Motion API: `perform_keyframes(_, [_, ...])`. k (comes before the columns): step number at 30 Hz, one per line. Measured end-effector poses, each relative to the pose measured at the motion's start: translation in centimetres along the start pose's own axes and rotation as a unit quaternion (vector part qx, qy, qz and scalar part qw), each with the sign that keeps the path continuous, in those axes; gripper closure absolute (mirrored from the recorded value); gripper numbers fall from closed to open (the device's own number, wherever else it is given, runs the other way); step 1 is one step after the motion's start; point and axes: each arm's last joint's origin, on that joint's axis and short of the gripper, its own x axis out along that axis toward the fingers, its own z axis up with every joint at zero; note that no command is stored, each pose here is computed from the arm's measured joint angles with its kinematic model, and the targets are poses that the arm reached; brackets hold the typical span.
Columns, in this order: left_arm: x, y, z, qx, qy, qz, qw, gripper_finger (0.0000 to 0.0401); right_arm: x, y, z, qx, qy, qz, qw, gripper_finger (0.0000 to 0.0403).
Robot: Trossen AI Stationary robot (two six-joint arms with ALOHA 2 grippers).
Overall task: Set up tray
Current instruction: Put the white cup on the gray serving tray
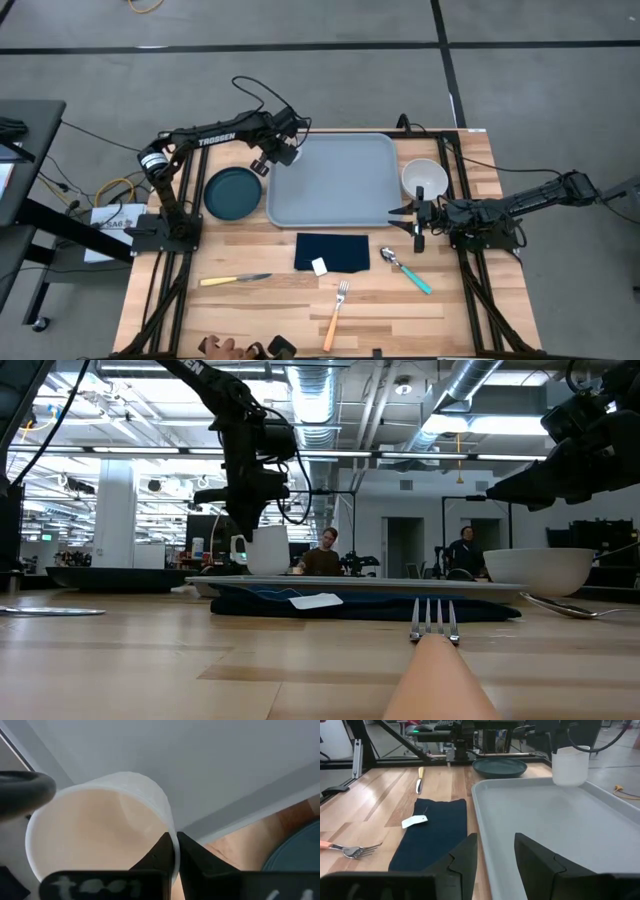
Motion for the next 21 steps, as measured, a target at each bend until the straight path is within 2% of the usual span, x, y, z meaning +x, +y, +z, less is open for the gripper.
perform_keyframes(21, [0.02,0.13,-0.23,-0.010,0.005,0.004,1.000,0.0397,0.00,0.00,0.00,0.000,0.000,0.000,1.000,0.0281])
